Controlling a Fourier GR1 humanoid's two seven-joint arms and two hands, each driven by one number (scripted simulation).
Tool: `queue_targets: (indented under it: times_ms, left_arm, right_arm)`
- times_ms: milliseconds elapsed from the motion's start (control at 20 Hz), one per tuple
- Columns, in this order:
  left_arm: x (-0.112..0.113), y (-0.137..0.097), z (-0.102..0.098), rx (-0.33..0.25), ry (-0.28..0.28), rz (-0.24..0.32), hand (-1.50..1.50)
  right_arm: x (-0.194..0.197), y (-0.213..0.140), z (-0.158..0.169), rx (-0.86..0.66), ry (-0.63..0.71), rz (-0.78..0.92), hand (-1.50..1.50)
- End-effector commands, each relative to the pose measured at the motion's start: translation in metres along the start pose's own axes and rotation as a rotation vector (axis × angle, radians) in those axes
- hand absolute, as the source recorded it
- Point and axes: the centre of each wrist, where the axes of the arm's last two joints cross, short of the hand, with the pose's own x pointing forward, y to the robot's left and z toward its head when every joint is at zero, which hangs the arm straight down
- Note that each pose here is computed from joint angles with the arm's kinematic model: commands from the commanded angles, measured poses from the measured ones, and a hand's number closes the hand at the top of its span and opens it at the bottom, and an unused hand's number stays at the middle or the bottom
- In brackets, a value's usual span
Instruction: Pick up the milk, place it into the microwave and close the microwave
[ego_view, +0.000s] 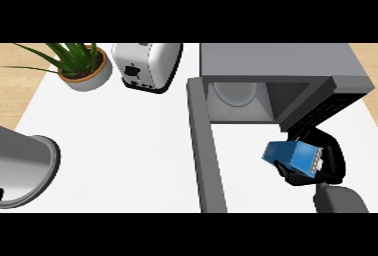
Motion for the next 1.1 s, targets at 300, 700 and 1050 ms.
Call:
queue_targets:
  times_ms: [300, 700, 1050]
  left_arm:
    - [-0.004, 0.014, 0.006, 0.009, 0.004, 0.014, -1.50]
    - [-0.010, 0.014, -0.018, 0.011, 0.011, 0.005, -1.50]
    - [-0.006, 0.014, -0.005, -0.013, 0.009, 0.005, -1.50]
  right_arm:
    - [0.036, 0.045, -0.051, 0.042, -0.003, 0.153, 1.50]
    - [0.016, 0.060, -0.127, 0.017, 0.066, 0.219, 1.50]
    - [0.001, 0.087, -0.151, 0.025, 0.061, 0.243, 1.50]
